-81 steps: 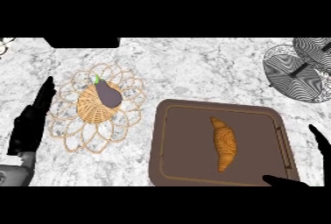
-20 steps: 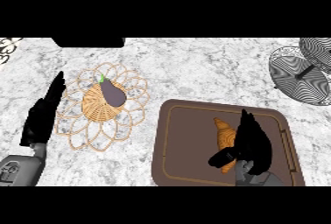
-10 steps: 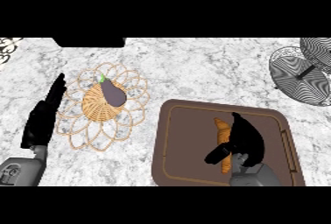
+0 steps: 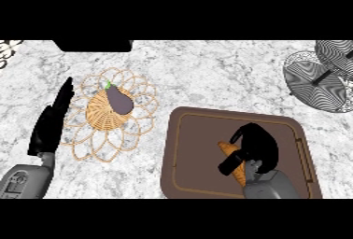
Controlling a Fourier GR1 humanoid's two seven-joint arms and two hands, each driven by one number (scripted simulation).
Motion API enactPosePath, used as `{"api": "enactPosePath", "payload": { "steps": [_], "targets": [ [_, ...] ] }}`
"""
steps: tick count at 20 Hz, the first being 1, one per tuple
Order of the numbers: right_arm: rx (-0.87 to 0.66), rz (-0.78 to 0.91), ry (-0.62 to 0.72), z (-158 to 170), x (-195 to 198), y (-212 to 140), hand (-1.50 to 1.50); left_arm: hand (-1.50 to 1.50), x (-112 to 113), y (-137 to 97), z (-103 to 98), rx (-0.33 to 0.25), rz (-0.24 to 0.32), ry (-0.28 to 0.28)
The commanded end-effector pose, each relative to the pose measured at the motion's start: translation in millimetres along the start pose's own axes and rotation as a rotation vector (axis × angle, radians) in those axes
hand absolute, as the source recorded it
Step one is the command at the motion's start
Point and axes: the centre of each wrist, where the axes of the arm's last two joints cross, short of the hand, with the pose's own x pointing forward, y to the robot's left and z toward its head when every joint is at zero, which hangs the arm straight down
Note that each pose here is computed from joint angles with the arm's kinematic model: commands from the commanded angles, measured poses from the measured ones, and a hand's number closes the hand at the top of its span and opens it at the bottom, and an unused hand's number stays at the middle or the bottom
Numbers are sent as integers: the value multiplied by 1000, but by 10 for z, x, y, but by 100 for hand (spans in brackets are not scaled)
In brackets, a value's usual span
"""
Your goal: Pick the croissant from the tray and place it in the tiered basket
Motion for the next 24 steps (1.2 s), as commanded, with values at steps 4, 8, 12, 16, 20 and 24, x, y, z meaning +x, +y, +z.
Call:
{"api": "enactPosePath", "payload": {
  "steps": [4, 8, 12, 16, 20, 24],
  "targets": [
    [18, -97, 118, 188, 221, -119, 150, 0, -53, 70, 119, -4, 9, 6],
    [-96, -202, 150, 34, 465, -312, 150, 0, 25, 68, 69, -13, 5, 0],
    [-256, -361, 226, -402, 547, -901, 150, 0, 165, -27, -25, -41, 12, -48],
    [-474, -496, 234, -513, 581, -1434, 150, 0, 208, -65, -27, -62, 6, -74],
    [-744, -518, 256, -502, 662, -2010, 150, 0, 279, -114, -73, -70, 12, -100],
    [-956, -515, 299, -519, 694, -2448, 150, 0, 269, -149, -67, -99, -3, -90]
  ]
}}
